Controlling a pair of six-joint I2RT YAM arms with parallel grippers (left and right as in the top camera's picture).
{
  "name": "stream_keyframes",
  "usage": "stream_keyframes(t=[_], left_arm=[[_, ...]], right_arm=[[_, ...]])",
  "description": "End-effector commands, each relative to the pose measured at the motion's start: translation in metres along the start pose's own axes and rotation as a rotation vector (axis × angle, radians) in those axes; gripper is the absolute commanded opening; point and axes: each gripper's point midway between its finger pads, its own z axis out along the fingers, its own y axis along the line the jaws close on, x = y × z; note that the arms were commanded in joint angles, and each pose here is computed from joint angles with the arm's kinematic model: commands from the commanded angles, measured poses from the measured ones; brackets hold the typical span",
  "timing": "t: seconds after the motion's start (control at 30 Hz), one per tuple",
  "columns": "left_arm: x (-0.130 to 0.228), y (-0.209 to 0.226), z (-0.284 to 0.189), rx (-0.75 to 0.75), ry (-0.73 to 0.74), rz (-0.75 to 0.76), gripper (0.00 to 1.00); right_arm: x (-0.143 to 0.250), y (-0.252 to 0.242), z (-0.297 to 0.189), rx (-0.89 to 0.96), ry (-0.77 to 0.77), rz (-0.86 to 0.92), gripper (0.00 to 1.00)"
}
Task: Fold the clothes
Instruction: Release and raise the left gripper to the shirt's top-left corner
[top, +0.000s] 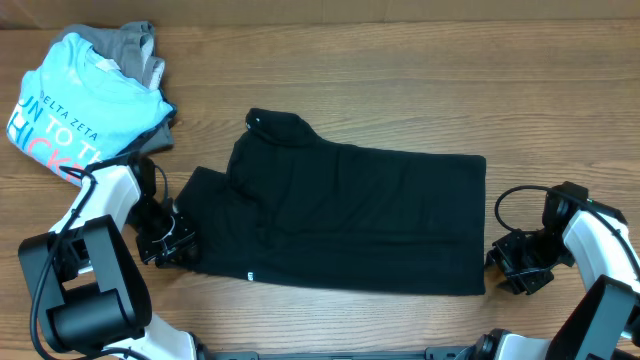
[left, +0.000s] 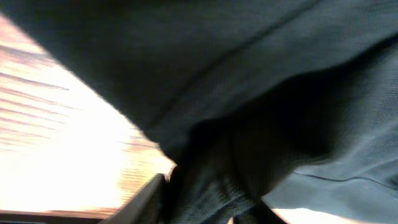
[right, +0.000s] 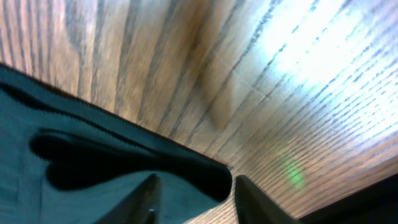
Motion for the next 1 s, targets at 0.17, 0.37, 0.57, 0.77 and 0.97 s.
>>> stream_keyframes(t=[0.17,0.37,0.57,0.77,0.97], left_arm=[[-0.021,-0.041,-0.071,0.141,-0.124,0.147,0.49],[-0.045,-0.127,-0.142,0.313,-0.393,0.514,0.76],[-0.077,-0.201,-0.149,0.196,-0.650,0.759,0.91],[-0.109,-0.259,-0.118,0.120,-0.761,0.804,0.90],[-0.144,-0.264,-0.090,0.075,-0.788,0.714,0.89]], right_arm=[[-0.039,0.048,-0.063,-0.147,-0.164,-0.157,0.49],[-0.049,0.119,-0.137,-0.437,-0.295,-0.425,0.63],[-0.048,0.143,-0.160,-0.563,-0.330,-0.484,0.64],[-0.045,0.141,-0.158,-0.556,-0.313,-0.479,0.64],[-0.042,0.138,-0.155,-0.546,-0.294,-0.472,0.63]])
